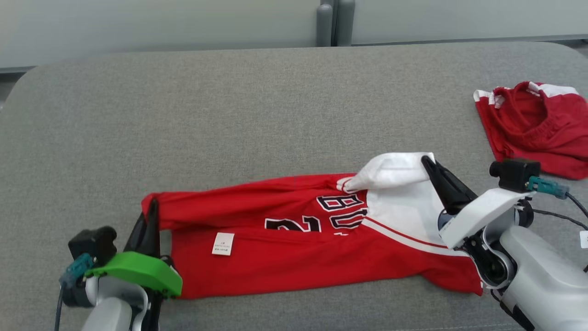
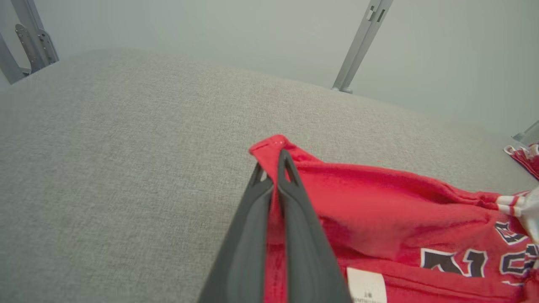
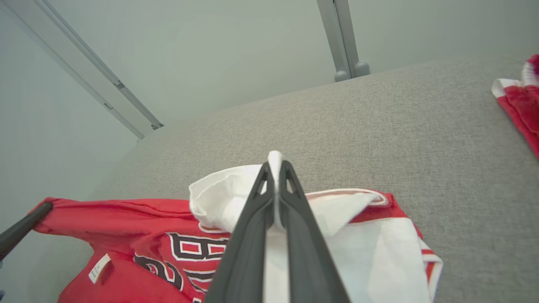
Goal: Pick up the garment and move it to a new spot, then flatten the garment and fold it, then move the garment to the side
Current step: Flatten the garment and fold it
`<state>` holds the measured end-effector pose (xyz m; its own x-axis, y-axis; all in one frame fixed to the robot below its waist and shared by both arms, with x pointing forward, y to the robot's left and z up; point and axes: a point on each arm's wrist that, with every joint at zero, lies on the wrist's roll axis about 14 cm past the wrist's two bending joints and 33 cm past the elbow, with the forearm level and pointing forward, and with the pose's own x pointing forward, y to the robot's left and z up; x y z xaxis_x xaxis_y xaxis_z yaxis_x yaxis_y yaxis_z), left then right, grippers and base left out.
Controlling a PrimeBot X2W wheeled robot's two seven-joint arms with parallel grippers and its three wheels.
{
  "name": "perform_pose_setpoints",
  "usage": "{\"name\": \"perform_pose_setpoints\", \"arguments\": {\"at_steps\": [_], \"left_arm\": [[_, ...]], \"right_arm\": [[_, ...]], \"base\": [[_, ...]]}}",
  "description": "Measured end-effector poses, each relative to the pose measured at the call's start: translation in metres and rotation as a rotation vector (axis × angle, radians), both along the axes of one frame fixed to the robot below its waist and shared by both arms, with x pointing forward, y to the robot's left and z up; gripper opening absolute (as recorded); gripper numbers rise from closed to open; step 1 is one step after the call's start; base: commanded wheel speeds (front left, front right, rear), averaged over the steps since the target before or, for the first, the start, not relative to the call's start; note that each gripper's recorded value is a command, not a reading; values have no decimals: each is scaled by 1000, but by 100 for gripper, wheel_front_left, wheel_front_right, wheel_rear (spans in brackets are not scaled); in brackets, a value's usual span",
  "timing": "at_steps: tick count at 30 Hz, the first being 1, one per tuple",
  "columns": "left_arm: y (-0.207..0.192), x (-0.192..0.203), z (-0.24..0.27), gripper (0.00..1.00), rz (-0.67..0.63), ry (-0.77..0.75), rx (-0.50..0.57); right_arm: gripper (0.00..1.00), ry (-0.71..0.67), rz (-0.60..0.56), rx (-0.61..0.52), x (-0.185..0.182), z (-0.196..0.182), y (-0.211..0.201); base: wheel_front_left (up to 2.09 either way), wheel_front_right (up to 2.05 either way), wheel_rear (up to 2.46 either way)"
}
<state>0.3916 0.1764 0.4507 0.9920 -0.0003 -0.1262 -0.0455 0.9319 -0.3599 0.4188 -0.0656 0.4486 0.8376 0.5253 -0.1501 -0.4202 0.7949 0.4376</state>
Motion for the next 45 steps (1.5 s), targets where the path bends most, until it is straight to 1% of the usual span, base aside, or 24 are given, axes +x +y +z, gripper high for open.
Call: {"name": "perform_pose_setpoints", "arguments": {"at_steps": [3,6,9,12,15,19,23,24,25,26,27,28,34,38,42,45], "left_arm": [[-5,-19,-14,0,14,43,-46],[-14,-32,-23,0,18,74,-96],[-20,-37,-25,0,11,81,-112],[-20,-38,-27,0,11,87,-109],[-19,-39,-30,0,10,98,-102],[-12,-44,-40,0,13,130,-79],[-14,-50,-50,0,10,166,-75],[-15,-52,-52,15,6,176,-75],[-17,-53,-55,31,2,184,-76],[-18,-54,-57,40,-3,195,-78],[-19,-55,-58,50,-3,201,-81],[-20,-55,-59,100,-3,203,-83],[-5,-57,-61,100,33,212,-55],[9,-62,-62,100,67,218,-36],[9,-60,-53,100,61,185,-26],[6,-59,-42,100,45,148,-4]], "right_arm": [[0,9,-28,7,-14,-1,-13],[0,29,-83,10,-24,-6,-34],[0,40,-129,24,-30,-7,-48],[0,8,-163,55,-25,5,-55],[0,14,-160,60,-30,3,-55],[0,54,-125,51,-50,-10,-44],[0,89,-134,34,-62,-23,-50],[3,97,-134,24,-65,-26,-52],[18,106,-142,21,-67,-29,-55],[37,115,-150,18,-69,-32,-57],[51,122,-156,11,-70,-35,-60],[99,128,-156,0,-72,-37,-62],[100,160,-147,-57,-85,-50,-74],[100,168,-177,-74,-87,-53,-87],[100,142,-210,-75,-80,-46,-97],[100,143,-207,-79,-81,-46,-96]], "base": [[0,0,0],[0,0,0],[0,0,0],[0,0,0],[0,0,0],[0,0,0],[0,0,0],[0,0,0],[0,0,0],[0,0,0],[0,0,0],[0,0,0],[0,0,0],[0,0,0],[0,0,0],[0,0,0]]}}
